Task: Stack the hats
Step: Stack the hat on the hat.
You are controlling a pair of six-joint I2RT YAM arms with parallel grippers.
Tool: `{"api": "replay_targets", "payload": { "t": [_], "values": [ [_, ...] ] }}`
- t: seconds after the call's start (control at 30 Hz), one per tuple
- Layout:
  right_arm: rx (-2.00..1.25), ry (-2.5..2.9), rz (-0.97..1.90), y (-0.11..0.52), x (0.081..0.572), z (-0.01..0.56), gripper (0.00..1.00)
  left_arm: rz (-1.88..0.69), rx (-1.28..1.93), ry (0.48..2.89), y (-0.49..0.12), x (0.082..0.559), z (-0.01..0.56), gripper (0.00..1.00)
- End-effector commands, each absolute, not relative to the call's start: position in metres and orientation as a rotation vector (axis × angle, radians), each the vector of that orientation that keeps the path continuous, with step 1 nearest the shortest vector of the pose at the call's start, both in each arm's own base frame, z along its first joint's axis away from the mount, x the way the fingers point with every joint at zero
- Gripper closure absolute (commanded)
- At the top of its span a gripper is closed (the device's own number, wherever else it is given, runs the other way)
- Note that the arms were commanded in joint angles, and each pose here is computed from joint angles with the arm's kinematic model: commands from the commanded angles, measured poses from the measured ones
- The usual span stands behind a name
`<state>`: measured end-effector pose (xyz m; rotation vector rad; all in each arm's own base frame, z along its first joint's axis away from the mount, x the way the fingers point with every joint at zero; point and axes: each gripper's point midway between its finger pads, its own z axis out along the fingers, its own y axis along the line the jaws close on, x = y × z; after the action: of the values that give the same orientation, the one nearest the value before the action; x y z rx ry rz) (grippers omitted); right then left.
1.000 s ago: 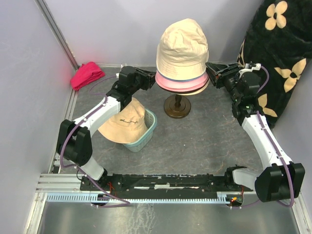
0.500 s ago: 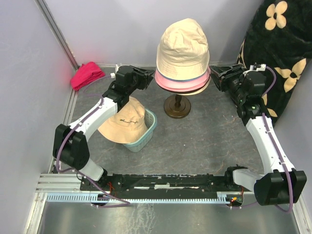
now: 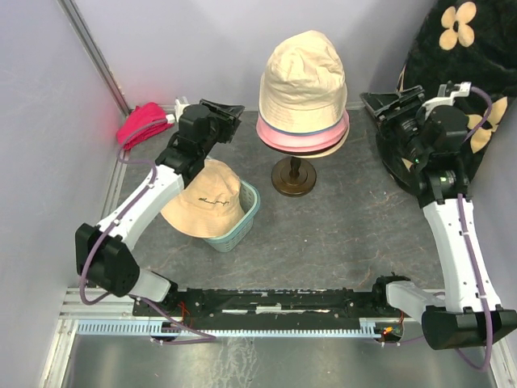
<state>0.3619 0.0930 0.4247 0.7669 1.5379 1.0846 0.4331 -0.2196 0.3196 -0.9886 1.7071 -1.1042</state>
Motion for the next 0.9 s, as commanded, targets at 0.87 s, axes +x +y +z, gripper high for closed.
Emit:
{"api": "replay_targets", "payload": {
  "t": [0.87],
  "values": [
    [-0.806,1.626,0.799,0.375,0.263,0.497,0.44,-0.592,-1.033,1.322,-0.042,0.293,0.407,0.37]
  ]
}}
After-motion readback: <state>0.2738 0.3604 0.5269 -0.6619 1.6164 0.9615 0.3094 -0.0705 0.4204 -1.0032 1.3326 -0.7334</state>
